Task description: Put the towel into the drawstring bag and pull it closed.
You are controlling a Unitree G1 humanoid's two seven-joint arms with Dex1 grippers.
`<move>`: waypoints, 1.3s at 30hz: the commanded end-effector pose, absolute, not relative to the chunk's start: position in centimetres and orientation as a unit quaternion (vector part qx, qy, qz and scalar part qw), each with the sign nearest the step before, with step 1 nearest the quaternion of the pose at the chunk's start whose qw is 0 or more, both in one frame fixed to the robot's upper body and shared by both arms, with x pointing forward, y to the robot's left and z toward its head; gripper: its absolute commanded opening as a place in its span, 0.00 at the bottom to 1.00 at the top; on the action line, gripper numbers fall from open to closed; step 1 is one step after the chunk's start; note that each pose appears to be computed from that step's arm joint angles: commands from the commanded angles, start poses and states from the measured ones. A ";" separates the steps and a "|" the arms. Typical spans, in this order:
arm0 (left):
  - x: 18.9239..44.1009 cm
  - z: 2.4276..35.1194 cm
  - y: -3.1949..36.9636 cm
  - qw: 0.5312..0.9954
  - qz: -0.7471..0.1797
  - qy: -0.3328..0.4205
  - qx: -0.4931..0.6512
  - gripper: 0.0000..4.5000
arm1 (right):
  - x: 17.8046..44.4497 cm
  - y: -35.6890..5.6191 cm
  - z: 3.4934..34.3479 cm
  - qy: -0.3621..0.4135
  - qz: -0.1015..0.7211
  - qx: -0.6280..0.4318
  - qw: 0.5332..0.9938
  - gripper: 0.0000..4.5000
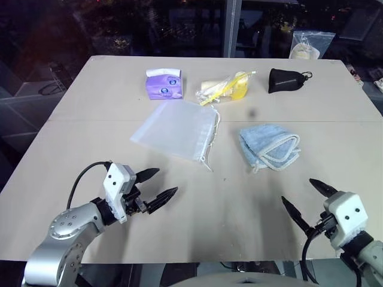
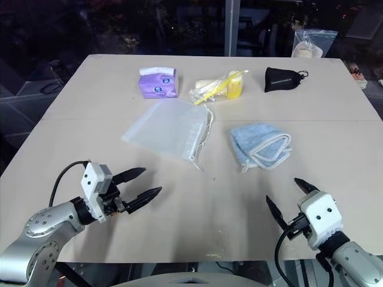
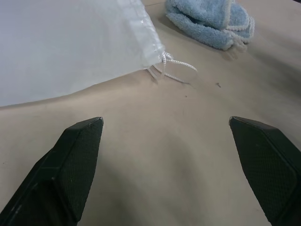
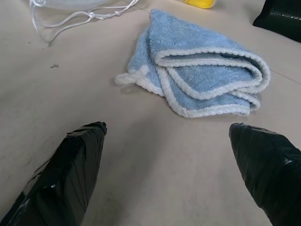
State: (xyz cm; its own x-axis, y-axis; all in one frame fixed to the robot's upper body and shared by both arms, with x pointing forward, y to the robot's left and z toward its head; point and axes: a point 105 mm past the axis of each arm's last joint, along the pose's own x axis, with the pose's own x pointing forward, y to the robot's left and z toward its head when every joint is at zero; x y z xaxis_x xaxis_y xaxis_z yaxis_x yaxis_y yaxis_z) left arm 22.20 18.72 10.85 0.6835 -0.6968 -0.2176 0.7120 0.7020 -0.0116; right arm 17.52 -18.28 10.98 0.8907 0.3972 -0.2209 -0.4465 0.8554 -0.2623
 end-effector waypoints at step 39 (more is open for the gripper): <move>37.1 16.0 13.4 0.885 -0.424 0.177 0.068 0.01 | 21.4 -12.9 14.9 -0.016 0.271 -0.122 0.955 1.00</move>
State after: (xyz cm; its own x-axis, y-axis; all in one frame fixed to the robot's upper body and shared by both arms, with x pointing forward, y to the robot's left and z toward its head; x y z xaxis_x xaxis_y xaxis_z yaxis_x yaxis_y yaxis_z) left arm 38.05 13.05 14.90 0.6302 -0.6690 -0.3942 0.7326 0.6805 0.0163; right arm 21.32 -12.91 14.77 0.8558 0.5169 -0.0188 -0.5032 0.8235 -0.2620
